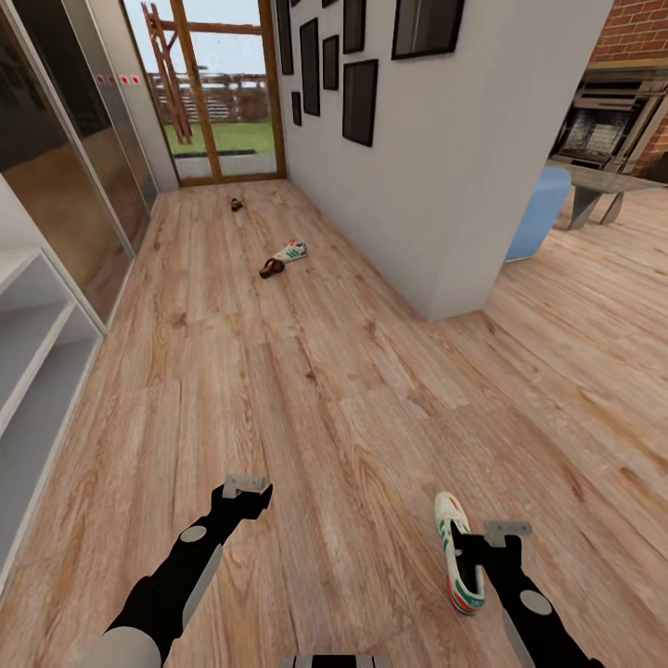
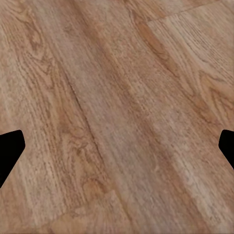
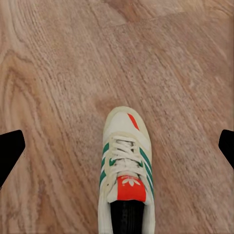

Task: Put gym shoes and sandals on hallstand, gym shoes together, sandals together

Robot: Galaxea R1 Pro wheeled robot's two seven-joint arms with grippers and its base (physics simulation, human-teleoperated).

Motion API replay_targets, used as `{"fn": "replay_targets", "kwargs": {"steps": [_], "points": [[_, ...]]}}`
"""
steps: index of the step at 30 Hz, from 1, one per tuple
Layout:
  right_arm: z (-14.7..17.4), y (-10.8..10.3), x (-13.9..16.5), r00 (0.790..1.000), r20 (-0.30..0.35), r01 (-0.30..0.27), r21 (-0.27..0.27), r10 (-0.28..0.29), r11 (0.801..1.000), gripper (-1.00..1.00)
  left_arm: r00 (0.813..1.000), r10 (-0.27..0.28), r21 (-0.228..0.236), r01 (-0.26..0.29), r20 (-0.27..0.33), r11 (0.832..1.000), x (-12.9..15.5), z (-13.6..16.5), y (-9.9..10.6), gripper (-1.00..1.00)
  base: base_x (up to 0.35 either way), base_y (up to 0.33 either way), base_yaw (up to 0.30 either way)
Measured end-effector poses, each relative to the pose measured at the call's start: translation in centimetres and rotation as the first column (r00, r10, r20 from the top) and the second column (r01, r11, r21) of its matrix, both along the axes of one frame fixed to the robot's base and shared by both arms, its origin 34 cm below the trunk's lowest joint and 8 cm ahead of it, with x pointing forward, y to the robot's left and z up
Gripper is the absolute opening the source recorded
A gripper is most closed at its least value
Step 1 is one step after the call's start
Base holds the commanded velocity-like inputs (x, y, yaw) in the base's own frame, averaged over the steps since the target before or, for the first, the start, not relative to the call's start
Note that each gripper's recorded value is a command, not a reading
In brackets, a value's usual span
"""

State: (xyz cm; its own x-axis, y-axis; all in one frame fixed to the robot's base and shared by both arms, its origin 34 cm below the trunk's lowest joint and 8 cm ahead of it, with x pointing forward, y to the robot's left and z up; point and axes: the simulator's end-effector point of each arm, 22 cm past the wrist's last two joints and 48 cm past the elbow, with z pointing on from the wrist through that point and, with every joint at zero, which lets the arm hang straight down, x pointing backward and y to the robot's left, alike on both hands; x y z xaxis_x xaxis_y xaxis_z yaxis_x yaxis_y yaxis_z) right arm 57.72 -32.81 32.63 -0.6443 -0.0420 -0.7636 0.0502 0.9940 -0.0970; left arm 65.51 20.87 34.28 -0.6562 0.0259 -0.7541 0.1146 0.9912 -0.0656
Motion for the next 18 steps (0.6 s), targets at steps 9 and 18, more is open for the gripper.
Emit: {"fn": "replay_targets", "kwargs": {"steps": [9,18], "points": [[-1.1,-0.1,0.3,1.000,0.025,-0.001,0.000,0.001,1.000,1.00,1.000,-0.001,0.001,0.001,0.002,1.000,-0.5,-2.0,0.0,1.00,0.000,0.000,0.000],[-3.1,-0.2,-0.3,1.000,0.024,0.000,-0.001,0.000,1.000,1.00,1.000,-0.001,0.001,0.001,0.002,1.000,-1.0,-4.0,0.0,1.00,0.000,0.000,0.000]]}}
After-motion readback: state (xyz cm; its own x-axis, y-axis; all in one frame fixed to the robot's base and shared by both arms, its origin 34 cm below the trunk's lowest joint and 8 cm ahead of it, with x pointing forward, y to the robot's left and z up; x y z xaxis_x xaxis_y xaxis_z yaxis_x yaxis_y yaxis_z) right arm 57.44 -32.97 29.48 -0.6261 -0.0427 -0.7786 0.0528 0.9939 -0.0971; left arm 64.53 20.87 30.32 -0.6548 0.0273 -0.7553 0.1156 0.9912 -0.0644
